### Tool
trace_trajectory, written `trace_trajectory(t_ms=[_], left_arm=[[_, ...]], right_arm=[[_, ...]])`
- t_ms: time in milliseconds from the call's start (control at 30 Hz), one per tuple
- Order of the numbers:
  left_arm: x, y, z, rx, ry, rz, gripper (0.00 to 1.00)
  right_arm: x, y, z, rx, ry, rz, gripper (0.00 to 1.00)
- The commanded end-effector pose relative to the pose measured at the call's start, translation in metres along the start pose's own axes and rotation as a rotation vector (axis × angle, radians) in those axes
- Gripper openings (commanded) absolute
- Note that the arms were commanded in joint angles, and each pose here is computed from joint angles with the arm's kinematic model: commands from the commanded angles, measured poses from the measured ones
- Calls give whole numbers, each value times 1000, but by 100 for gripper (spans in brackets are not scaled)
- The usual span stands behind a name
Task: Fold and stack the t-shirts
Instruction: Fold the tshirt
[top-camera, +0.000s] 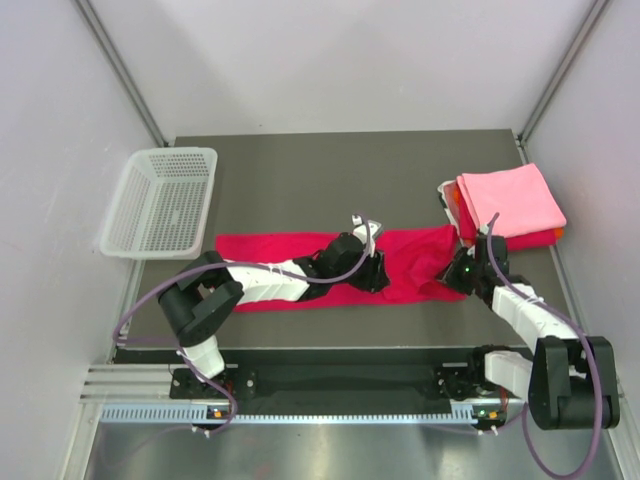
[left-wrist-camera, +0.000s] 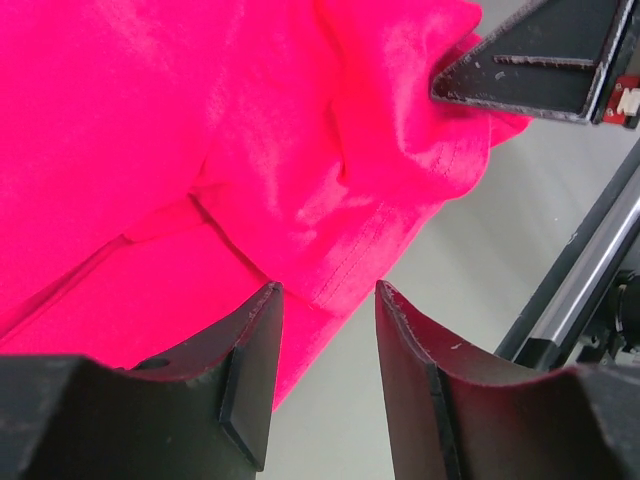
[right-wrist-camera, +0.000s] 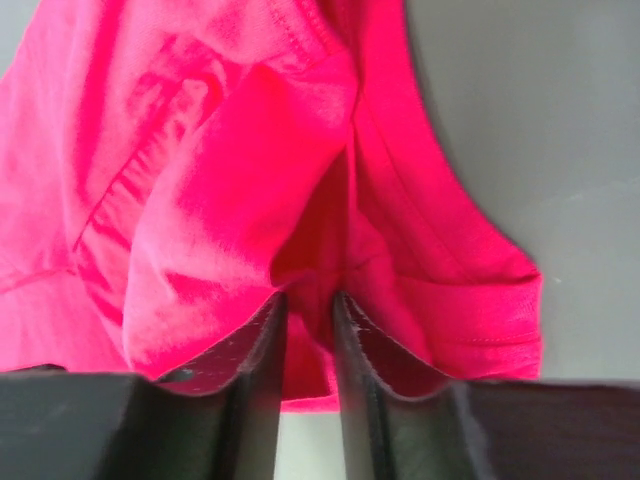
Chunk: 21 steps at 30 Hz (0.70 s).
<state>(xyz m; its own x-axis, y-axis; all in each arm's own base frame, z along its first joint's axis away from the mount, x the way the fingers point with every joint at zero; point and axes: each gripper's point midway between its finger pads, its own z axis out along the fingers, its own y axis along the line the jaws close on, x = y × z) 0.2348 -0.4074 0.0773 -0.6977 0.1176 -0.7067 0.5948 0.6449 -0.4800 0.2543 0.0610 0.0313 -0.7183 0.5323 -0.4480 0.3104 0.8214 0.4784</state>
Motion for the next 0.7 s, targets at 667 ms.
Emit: trace_trajectory(t_ms=[667], left_arm=[[-10,-4,-9,51,-27,-62,46]], right_arm=[[-30,-20,-56,122,-234,48,26]])
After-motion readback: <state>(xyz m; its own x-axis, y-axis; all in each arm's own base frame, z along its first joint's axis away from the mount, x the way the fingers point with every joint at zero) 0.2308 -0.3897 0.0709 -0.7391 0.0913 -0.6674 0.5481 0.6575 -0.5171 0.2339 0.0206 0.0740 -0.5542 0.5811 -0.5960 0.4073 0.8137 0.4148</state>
